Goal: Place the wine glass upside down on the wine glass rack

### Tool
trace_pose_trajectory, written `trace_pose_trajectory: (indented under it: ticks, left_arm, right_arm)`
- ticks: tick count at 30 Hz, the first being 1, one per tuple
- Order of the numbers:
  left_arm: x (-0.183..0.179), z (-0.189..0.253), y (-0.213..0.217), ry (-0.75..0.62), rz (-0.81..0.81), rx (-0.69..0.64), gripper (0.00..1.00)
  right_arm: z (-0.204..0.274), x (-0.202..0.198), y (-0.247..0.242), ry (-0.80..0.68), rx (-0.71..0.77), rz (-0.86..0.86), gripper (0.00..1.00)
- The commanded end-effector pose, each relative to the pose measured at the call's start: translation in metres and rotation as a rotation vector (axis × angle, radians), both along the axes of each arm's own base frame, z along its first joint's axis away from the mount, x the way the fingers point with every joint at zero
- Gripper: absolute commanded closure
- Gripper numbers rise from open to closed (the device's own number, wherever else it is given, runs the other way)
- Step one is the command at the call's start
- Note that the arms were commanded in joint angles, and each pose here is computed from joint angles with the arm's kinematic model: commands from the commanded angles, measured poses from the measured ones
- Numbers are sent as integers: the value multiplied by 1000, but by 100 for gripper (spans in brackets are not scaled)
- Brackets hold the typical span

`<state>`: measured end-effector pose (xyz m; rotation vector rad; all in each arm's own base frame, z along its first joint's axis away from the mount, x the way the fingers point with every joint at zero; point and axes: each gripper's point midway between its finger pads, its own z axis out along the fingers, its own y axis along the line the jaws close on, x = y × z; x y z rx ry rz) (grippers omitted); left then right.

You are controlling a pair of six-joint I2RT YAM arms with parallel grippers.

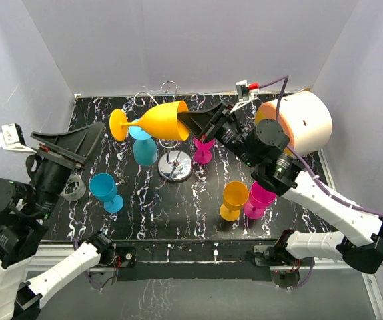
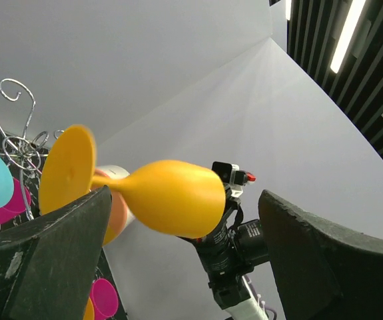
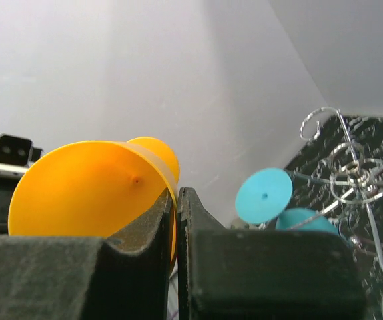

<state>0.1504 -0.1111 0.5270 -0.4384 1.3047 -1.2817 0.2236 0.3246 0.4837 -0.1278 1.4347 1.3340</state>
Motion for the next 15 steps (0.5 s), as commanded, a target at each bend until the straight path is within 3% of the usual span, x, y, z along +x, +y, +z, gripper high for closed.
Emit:
trace_pose_trajectory:
  ticks: [1,9,15]
  left_arm:
    - [10,7,-5,3,-3,-95,11]
    - [22,9,-3,61,16,-211,11]
    - [34,24,-10,22,22,-236,9]
  right_arm:
    - [61,4,-19,-141,258,-76,100]
    - [64,31,3,-130,345,-109,100]
    - [73,34,17,-156,421,-63,100]
